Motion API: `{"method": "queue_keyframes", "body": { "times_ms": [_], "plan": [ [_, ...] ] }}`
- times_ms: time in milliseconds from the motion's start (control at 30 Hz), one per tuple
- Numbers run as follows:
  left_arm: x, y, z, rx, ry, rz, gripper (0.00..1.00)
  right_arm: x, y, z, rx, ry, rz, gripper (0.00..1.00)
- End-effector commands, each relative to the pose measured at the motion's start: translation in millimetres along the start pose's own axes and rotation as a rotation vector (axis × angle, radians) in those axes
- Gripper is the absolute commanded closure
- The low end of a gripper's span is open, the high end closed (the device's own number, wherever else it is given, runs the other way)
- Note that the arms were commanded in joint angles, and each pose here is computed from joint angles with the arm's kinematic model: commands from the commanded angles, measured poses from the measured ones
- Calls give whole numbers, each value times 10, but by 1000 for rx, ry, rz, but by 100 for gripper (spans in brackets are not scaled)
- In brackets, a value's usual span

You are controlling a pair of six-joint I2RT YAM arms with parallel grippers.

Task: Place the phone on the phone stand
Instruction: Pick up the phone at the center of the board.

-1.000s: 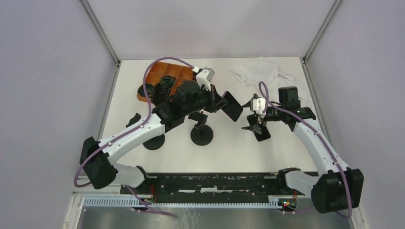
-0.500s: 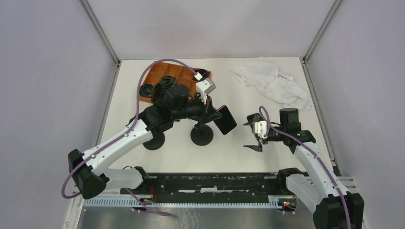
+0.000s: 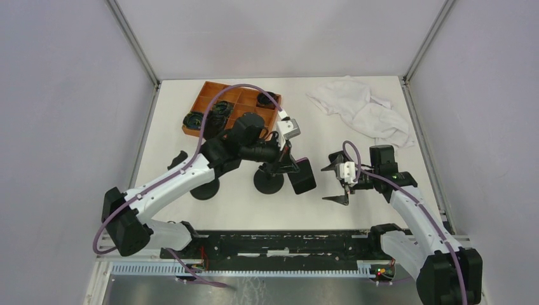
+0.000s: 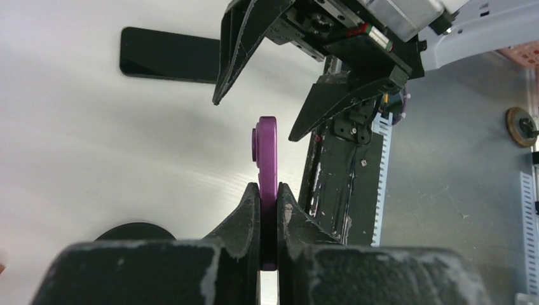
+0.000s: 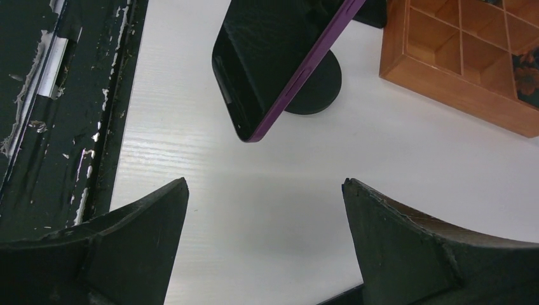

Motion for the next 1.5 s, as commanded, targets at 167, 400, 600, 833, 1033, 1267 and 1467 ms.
{"method": "queue_keyframes", "body": {
  "times_ms": [167, 400, 600, 833, 1033, 1267, 1467],
  "plan": [
    [-19, -199, 18, -12, -98, -114, 98, 23, -18, -50, -4, 1, 26, 2],
    [-29, -267, -95, 16, -74, -100, 98, 43, -33, -91, -3, -5, 34, 2],
    [-23, -307, -147, 42, -65, -82, 98, 45, -36, -91, -7, -6, 37, 2],
    [-21, -341, -195, 66, -59, -65, 98, 55, -43, -92, -16, -9, 40, 2],
    [-20, -358, -212, 74, -55, -63, 98, 60, -49, -104, -16, -12, 39, 2],
    [-23, -372, -232, 83, -55, -63, 98, 64, -52, -101, -22, -14, 40, 2],
    [-24, -382, -241, 86, -54, -65, 98, 67, -54, -101, -25, -16, 40, 2]
  ]
}}
Point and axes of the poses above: each gripper's point midway between its finger pads, its own y axis back along the fingers, its own x axis along the line the jaws close on, z = x × y, the point moved 5 cm from there along y, back along the fingers, and after that the axes turned 2 degrees about y, right-handed, at the moved point
